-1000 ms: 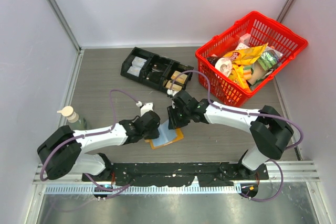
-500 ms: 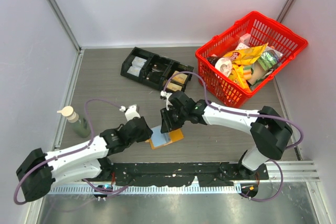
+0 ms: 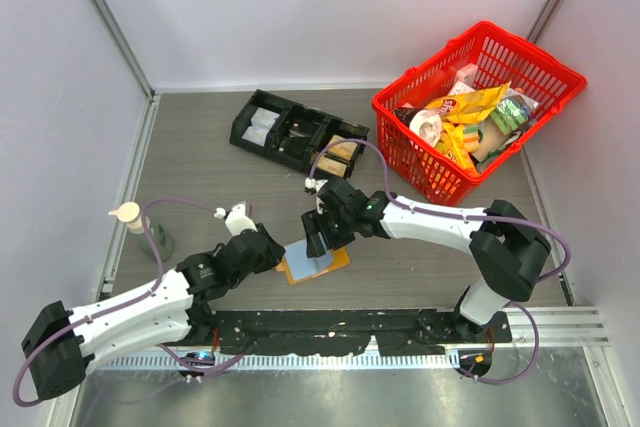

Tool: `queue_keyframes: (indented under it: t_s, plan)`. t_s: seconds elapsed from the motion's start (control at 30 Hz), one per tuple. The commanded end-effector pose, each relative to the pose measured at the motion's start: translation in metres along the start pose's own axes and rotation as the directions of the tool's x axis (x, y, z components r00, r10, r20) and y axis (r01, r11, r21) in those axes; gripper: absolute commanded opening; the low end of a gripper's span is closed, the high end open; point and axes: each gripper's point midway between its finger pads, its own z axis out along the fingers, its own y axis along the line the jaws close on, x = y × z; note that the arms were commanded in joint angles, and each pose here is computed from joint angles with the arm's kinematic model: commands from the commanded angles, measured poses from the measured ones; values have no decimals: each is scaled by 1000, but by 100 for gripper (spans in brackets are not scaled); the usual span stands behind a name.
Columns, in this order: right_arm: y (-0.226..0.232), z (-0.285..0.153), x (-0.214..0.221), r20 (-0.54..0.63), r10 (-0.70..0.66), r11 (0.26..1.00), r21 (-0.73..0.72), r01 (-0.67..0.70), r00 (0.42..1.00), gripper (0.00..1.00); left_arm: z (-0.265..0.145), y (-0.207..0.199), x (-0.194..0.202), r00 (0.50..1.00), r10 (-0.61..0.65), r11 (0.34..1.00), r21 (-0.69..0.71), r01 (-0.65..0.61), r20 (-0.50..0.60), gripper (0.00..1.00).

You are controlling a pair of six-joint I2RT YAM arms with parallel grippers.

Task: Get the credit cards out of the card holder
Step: Remove the credit card from the card holder.

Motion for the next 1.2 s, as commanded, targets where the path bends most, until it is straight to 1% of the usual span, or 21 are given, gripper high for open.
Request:
queue_keyframes:
  t_s: [0.0,0.2,0.33,0.4,0.47,0.6,0.67,0.77,0.8,0.87,0.9,0.97,1.17]
  plan:
    - [-4,-16,-18,67,-54,997,65,50,996,66,2,-10,-6,1000,-12,1000,16,11,22,29]
    - [2,-21,-25,83,-62,996,61,57,995,73,4,-13,-5,1000,-5,1000,19,5,14,30]
    - [19,-23,-27,80,-88,996,26,86,993,74,4,-7,-3,1000,1,1000,-3,-1,8,30]
    - [33,-25,-29,86,-106,994,-27,109,991,73,3,-5,-5,1000,-4,1000,-10,4,18,30]
    - [47,-25,-28,88,-118,988,-88,126,989,70,1,-3,-8,999,-14,1000,-10,15,33,30]
    - [57,-23,-25,81,-129,978,-152,140,988,65,-3,1,-11,998,-29,1000,-5,29,56,30]
    - [51,-21,-23,75,-129,982,-130,137,989,65,-4,2,-12,998,-31,1000,-3,31,62,30]
    - [35,-17,-24,78,-120,991,-46,124,990,65,-5,3,-12,997,-36,999,-6,36,64,30]
    - [35,-17,-23,76,-126,990,-47,130,989,65,-5,3,-12,997,-36,999,-4,36,64,30]
    - [44,-18,-22,73,-141,984,-96,147,987,65,-5,4,-11,997,-37,999,-5,38,61,30]
    - [53,-19,-19,65,-147,976,-150,156,987,65,-5,4,-11,997,-38,999,-4,38,62,30]
    - [65,-20,-19,68,-157,963,-210,168,985,66,-5,3,-11,997,-42,999,-2,42,61,30]
    - [71,-15,-15,33,-173,952,-249,176,984,67,-6,3,-11,997,-54,999,5,53,60,30]
